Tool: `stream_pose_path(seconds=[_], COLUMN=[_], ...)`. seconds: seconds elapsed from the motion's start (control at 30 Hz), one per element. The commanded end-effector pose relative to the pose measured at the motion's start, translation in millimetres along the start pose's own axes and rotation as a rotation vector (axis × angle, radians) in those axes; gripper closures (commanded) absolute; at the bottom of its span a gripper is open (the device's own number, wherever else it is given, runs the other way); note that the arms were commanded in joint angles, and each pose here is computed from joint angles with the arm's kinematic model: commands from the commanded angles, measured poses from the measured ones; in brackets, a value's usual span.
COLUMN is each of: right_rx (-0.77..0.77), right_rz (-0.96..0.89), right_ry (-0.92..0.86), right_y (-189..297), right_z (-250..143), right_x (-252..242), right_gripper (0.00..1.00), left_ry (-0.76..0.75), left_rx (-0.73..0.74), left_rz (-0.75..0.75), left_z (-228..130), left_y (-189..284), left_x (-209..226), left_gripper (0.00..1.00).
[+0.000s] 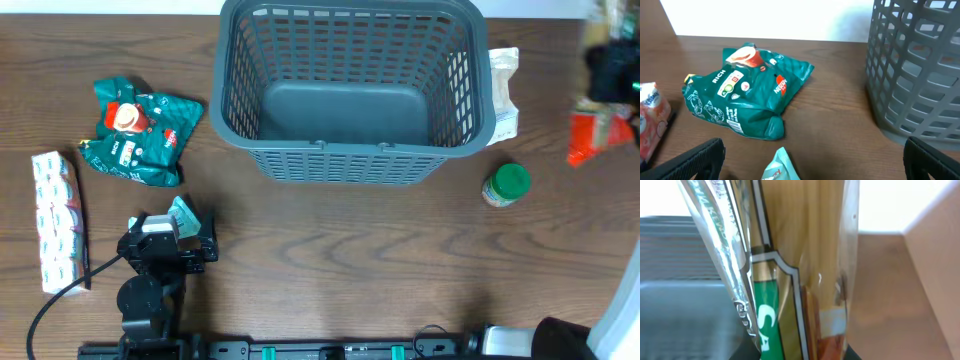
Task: Pack container
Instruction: 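Lift the pasta packet with the right gripper and carry it over the basket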
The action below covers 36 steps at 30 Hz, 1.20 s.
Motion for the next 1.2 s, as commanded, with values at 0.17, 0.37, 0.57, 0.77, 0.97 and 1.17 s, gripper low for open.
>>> stream_pose_path(seconds=[0.17,0.37,0.57,0.77,0.97,1.17], right_rx=[-0.120,-0.150,-0.091,0.049,0.204,0.331], right_rz=[0.364,0.553,0.620,0.679,0.714,0.838], right_ry=[0.384,0.551,0.733,0.898,0.940,0.970], right_y=[18.7,13.1,-5.6,-26.5,-55.3,-68.3], right_z=[20.4,12.1,-15.0,-56.1,-88.4,-121.9], right_x=[129.4,187.3,216.8,227.4,227.6,234.0], right_gripper=[0.99,0.99,0.99,0.99,0.99,0.99], left_ry=[-0.009,-0.009,-0.009,-0.009,-0.009,-0.009], left_rx=[0.024,0.024,0.024,0.024,0.024,0.024], left_rz=[-0.010,-0.010,-0.010,-0.010,-0.010,-0.010], left_z=[-10.8,-10.8,-10.8,-10.8,-10.8,-10.8], left_y=[-2.5,-2.5,-2.5,-2.5,-2.5,-2.5], left_x=[-2.3,-2.3,-2.3,-2.3,-2.3,-2.3], left_gripper=[0.01,0.02,0.01,0.01,0.01,0.01])
Point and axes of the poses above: each gripper's point midway between its finger pads, its own y axis back along the fingers, its own x axis along the line the jaws close on, z = x × y, the point moved 2 cm from there along y, back along the fingers, and after that the axes turned 9 degrees about -y, right-handed, at the moved point
